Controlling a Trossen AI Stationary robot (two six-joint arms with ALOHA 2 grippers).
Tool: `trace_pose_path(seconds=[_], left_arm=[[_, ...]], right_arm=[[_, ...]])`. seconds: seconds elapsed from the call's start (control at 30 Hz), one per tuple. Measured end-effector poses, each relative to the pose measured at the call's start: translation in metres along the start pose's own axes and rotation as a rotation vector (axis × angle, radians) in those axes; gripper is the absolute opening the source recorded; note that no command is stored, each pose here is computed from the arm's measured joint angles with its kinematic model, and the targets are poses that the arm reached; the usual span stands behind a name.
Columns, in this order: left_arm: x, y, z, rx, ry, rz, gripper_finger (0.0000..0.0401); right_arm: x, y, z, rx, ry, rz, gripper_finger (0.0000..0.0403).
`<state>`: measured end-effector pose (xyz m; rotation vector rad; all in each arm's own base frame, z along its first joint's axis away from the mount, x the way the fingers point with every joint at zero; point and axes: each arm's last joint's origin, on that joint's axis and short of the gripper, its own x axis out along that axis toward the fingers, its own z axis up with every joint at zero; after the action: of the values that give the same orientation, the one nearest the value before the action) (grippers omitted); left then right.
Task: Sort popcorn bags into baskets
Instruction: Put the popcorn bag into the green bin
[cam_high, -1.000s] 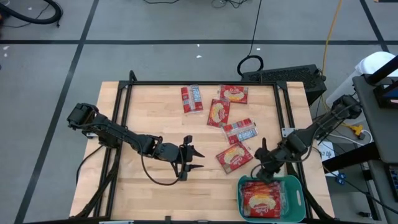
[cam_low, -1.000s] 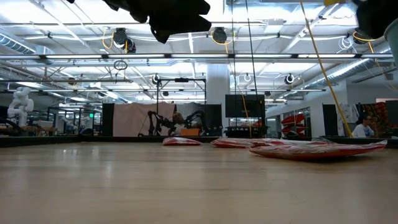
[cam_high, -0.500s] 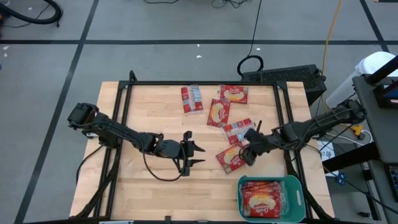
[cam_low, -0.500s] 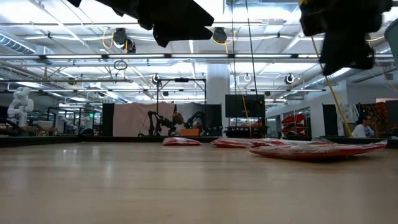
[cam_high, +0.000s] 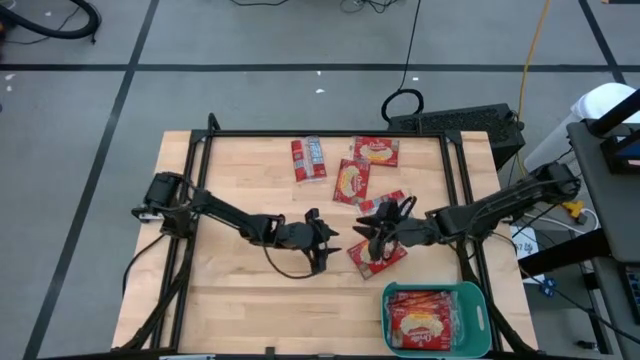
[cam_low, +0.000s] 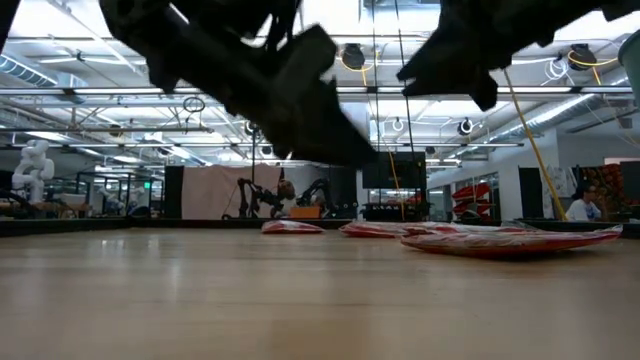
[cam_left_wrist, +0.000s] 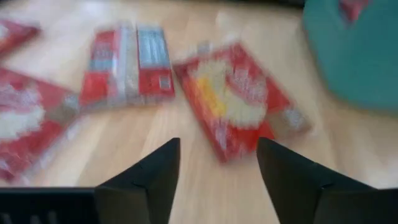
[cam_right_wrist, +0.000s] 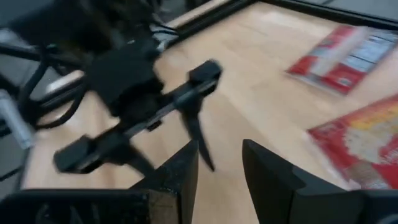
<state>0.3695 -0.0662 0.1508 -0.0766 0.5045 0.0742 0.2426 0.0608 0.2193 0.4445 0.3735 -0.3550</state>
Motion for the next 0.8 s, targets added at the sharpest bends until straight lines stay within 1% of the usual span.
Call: trace_pose_path(seconds=[0.1,0.2,0.27,0.4,0.43,0.5,0.57,0.63,0.73,0.8], left_arm=[[0.013,0.001,-0.010,0.025,0.009,0.003,0.0258],[0.025,-0.001,-0.015,0.118,0.023,0.004,0.0291],[0.033,-0.005,-0.018,0.161,0.032,-0.003,0.0307],[0.049,-0.011,-0.024,0.212,0.062,-0.024,0.0315],[0.051,-0.011,-0.026,0.214,0.083,-0.038,0.0313],[0.060,-0.011,-0.023,0.204,0.071,-0.085,0.0303],[0.065,-0.009,-0.026,0.204,0.114,-0.096,0.0290],[0.073,-0.006,-0.026,0.195,0.121,-0.096,0.0274],[0.076,0.000,-0.027,0.185,0.133,-0.109,0.0242],[0.079,0.003,-0.028,0.181,0.132,-0.123,0.0211]], right_arm=[[0.004,-0.003,-0.010,-0.020,-0.012,-0.063,0.0116],[0.006,-0.003,-0.018,-0.035,-0.076,-0.135,0.0116],[0.007,-0.005,-0.026,-0.066,-0.110,-0.202,0.0116],[0.007,-0.002,-0.030,-0.078,-0.122,-0.194,0.0116],[0.007,0.000,-0.030,-0.075,-0.130,-0.183,0.0116],[0.007,0.003,-0.030,-0.077,-0.131,-0.172,0.0116],[0.005,0.005,-0.033,-0.100,-0.126,-0.161,0.0116],[0.004,0.007,-0.032,-0.105,-0.135,-0.148,0.0116],[0.002,0.011,-0.032,-0.111,-0.146,-0.127,0.0116],[0.001,0.013,-0.032,-0.112,-0.157,-0.109,0.0116]])
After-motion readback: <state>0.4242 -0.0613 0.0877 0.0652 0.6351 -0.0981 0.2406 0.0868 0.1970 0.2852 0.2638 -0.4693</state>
